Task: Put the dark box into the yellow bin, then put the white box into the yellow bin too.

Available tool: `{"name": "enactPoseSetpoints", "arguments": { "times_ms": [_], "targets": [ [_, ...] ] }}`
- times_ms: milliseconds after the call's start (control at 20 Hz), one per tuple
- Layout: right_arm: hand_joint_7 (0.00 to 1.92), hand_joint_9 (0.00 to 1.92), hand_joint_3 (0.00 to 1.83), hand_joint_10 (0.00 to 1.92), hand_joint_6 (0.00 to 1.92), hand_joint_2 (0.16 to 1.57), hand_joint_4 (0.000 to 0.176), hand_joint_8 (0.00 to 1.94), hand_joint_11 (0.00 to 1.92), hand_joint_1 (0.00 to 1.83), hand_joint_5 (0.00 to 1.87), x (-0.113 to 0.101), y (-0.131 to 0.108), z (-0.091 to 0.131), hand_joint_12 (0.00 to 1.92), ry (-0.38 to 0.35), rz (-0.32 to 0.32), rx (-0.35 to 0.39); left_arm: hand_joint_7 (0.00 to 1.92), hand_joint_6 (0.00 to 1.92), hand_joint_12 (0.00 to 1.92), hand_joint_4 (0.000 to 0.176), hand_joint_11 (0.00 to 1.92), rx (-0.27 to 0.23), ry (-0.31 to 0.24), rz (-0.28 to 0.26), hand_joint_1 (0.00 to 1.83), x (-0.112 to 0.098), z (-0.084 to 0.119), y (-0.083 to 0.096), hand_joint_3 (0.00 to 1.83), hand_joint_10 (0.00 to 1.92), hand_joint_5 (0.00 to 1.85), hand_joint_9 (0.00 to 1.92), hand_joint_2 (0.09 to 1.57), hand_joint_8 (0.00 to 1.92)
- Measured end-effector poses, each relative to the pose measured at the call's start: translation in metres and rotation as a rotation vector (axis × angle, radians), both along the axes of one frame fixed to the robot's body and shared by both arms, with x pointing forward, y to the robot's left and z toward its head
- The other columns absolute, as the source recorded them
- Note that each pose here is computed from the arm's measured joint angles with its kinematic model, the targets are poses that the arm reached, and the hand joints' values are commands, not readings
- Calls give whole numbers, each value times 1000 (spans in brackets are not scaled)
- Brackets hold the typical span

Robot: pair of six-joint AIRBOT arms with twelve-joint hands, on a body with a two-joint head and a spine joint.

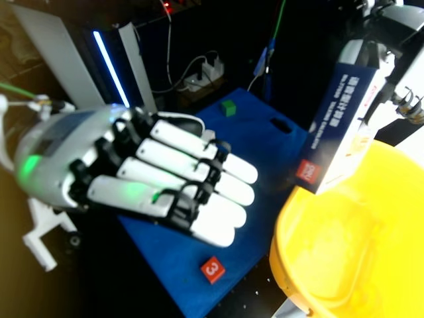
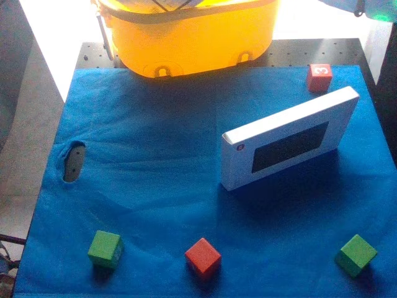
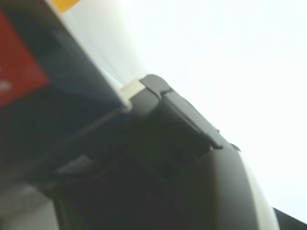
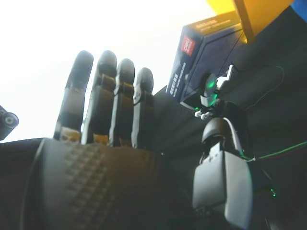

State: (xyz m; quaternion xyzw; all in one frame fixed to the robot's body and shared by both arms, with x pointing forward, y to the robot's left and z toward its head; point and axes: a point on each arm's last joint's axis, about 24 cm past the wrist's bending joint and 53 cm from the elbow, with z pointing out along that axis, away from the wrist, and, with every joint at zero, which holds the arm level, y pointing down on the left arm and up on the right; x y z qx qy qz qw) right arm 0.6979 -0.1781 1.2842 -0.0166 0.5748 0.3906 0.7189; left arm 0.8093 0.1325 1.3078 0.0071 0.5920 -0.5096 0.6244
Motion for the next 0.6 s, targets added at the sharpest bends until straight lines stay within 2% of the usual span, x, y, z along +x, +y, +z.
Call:
{"name": "enactPoseSetpoints", "arguments": {
  "times_ms": [50, 100, 150, 200, 250, 300, 350, 400, 450, 500, 550, 600],
  "targets": [
    [538, 506, 0, 4, 1, 984, 0, 5, 123, 241, 534, 0, 0, 0, 656, -1, 0, 0, 745, 27, 565, 0, 523, 3, 1, 0, 1373, 0, -1, 0, 0, 185, 842, 724, 893, 129],
    [532, 504, 0, 3, 0, 973, 0, 2, 121, 240, 533, 0, 0, 0, 657, -1, 0, 0, 464, 5, 262, 0, 239, 8, 3, 0, 1251, 0, -2, -1, 2, 36, 558, 372, 833, 25],
    [531, 504, 0, 3, 0, 975, 0, 1, 121, 239, 527, 0, 0, 0, 658, 0, 1, -1, 307, 0, 119, 57, 140, 16, 4, 1, 1166, 1, -3, -2, 2, 6, 425, 204, 784, 4],
    [524, 496, 0, 0, 0, 960, 0, 0, 115, 247, 521, -1, 1, 0, 656, 2, 3, 3, 211, 0, 78, 106, 98, 15, 11, 6, 1155, 2, -4, -1, 0, 0, 330, 126, 742, 0],
    [514, 492, 0, 0, 0, 956, 0, 0, 106, 259, 514, -1, 2, 0, 653, 1, 6, 1, 179, 0, 72, 110, 100, 13, 15, 10, 1121, 3, -5, 0, 0, 1, 281, 112, 730, 0],
    [496, 489, 0, 0, 0, 954, 0, 0, 108, 266, 505, -1, 2, 0, 655, 1, 6, 2, 161, 0, 65, 124, 88, 9, 16, 9, 1115, 3, -4, 0, 0, 0, 248, 109, 728, 0],
    [496, 489, 0, 0, 0, 954, 0, 0, 108, 266, 505, -1, 2, 0, 655, 2, 5, 2, 161, 0, 65, 124, 88, 9, 16, 9, 1115, 3, -4, 0, 0, 0, 248, 109, 728, 0],
    [511, 495, 0, 2, 0, 966, 0, 7, 117, 250, 504, -1, 2, 0, 662, 0, 5, 2, 151, 0, 66, 152, 90, 10, 16, 10, 1094, 3, -4, 0, 0, 0, 227, 100, 722, 0],
    [562, 529, 1, 2, 0, 935, 0, 1, 174, 230, 535, -1, 2, 0, 615, 1, 6, 2, 138, 0, 72, 153, 104, 10, 17, 10, 1069, 3, -5, 0, 0, 0, 219, 90, 711, 0],
    [569, 527, 4, 0, 0, 935, 0, 0, 183, 230, 540, -1, 2, 0, 601, 1, 6, 1, 144, 1, 76, 146, 113, 10, 17, 10, 1053, 3, -5, 0, 0, 3, 219, 96, 711, 3],
    [567, 517, 0, 3, 0, 924, 0, 3, 244, 214, 537, -2, 3, 0, 457, 1, 6, 2, 139, 1, 68, 159, 96, 10, 17, 10, 1062, 3, -5, 0, 0, 2, 219, 77, 728, 1],
    [560, 506, 5, 0, 0, 935, 0, 1, 248, 226, 529, -2, 3, 0, 440, 2, 7, 2, 133, 5, 68, 157, 97, 9, 18, 10, 1073, 3, -5, 0, 1, 2, 230, 78, 735, 0]
  ]
}}
